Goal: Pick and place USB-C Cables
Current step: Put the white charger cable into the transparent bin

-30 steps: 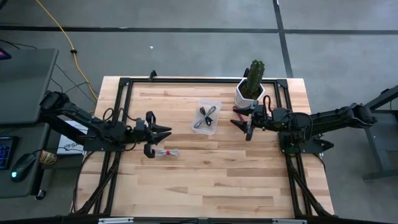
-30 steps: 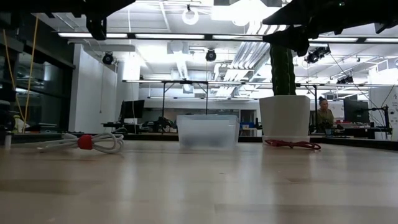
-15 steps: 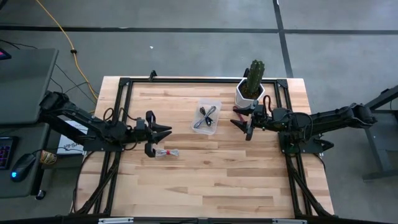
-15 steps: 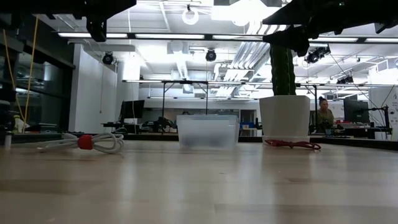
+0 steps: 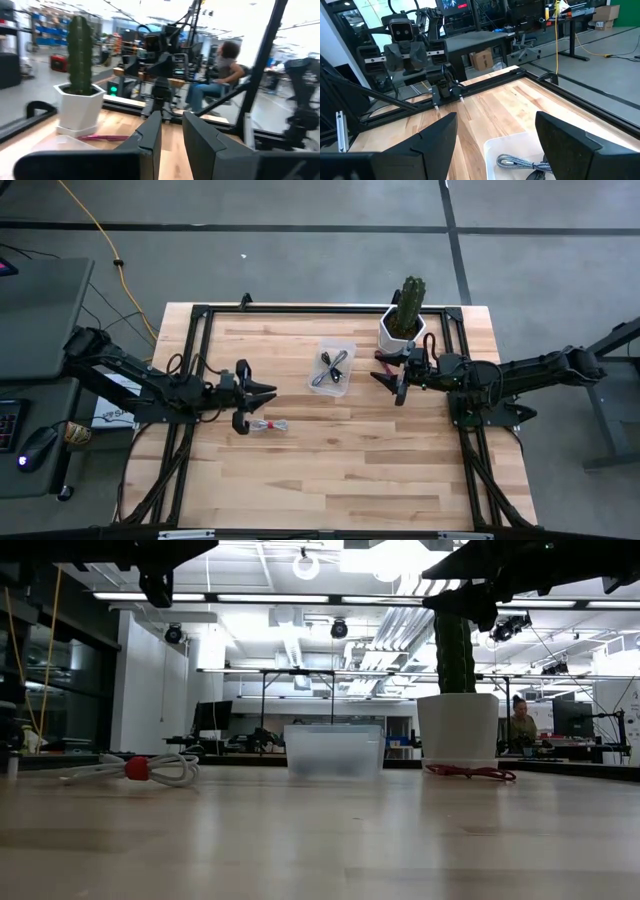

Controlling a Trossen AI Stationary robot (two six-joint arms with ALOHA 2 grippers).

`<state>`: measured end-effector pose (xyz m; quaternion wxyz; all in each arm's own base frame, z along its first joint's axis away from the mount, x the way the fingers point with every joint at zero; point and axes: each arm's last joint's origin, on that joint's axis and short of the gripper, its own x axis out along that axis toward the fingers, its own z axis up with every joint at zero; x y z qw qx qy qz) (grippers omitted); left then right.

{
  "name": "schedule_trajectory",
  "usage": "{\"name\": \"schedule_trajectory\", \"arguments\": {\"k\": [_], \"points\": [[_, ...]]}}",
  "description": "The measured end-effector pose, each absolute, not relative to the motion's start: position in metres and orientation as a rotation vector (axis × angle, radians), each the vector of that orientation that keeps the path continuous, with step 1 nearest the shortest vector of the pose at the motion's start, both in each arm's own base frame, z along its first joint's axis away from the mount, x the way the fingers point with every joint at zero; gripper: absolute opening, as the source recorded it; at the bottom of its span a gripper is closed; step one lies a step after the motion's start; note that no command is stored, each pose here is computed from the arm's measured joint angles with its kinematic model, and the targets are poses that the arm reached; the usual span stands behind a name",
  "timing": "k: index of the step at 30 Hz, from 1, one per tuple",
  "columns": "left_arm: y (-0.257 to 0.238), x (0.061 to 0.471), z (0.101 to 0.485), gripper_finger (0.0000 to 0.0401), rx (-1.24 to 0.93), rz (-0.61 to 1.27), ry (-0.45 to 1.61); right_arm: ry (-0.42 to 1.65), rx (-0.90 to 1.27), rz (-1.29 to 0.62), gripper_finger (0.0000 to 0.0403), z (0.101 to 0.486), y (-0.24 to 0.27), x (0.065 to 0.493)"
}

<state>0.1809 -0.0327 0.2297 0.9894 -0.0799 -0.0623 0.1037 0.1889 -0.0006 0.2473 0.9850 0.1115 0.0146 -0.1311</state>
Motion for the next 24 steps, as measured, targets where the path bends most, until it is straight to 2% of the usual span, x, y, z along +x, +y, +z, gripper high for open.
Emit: {"name": "schedule_trajectory", "arguments": {"k": [6, 19, 24], "points": [[-0.0348, 0.1813, 0.2297, 0.0090, -0.183, 0.135, -0.124, 0.029, 0.224, -0.264, 0.0261, 0.2473, -0.0007, 0.1889], [-0.0369, 0.1898, 0.2224, 0.0215, -0.203, 0.135, -0.107, 0.029, 0.224, -0.267, 0.0261, 0.2473, -0.0007, 0.1889], [-0.0387, 0.1903, 0.2231, 0.0229, -0.217, 0.074, -0.102, 0.030, 0.224, -0.266, 0.0261, 0.2473, -0.0007, 0.1889]]}}
